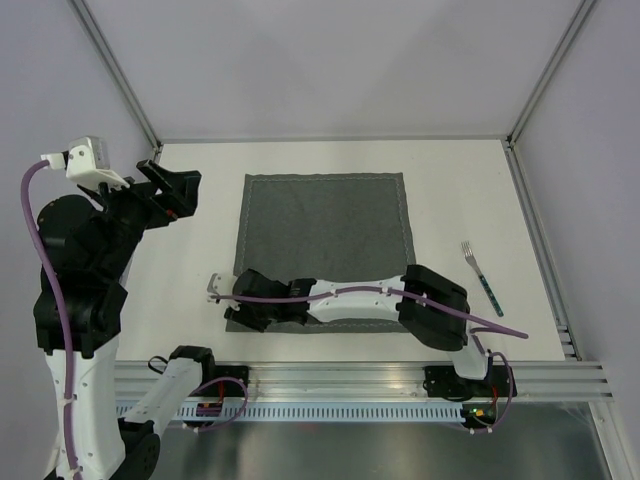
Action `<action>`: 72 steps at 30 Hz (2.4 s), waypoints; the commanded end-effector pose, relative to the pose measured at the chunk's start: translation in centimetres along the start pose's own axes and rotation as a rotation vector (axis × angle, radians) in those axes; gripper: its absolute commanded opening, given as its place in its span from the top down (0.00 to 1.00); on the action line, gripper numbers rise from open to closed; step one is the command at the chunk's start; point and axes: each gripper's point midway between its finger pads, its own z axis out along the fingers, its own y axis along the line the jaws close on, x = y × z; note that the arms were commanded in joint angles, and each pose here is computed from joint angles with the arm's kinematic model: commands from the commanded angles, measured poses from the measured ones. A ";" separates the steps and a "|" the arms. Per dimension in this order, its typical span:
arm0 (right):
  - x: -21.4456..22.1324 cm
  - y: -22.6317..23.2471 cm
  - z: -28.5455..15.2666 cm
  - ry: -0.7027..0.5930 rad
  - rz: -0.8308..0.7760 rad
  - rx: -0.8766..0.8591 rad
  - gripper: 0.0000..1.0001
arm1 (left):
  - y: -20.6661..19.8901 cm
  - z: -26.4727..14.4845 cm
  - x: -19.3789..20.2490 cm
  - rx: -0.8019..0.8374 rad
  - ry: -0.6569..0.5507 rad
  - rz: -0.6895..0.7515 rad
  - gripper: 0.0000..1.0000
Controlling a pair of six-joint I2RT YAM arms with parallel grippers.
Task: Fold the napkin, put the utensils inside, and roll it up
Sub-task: Fold the napkin
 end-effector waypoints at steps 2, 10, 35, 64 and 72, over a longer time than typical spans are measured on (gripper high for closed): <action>-3.3 0.4 1.4 -0.076 -0.023 0.023 0.50 | 1.2 -0.1 0.7 -0.053 0.019 0.007 0.00; -3.6 2.3 4.9 -0.073 -0.040 -0.008 0.50 | 1.8 0.2 1.5 -0.076 0.040 0.017 0.00; 1.3 3.4 7.9 0.039 -0.035 -0.005 0.43 | 3.9 0.4 3.5 -0.148 0.077 0.067 0.00; 2.9 4.3 7.5 0.078 -0.031 -0.084 0.92 | 4.4 0.5 4.6 -0.158 0.095 0.069 0.00; -0.8 3.8 5.2 0.013 -0.033 -0.081 1.00 | 4.4 0.8 4.6 -0.157 0.095 0.066 0.00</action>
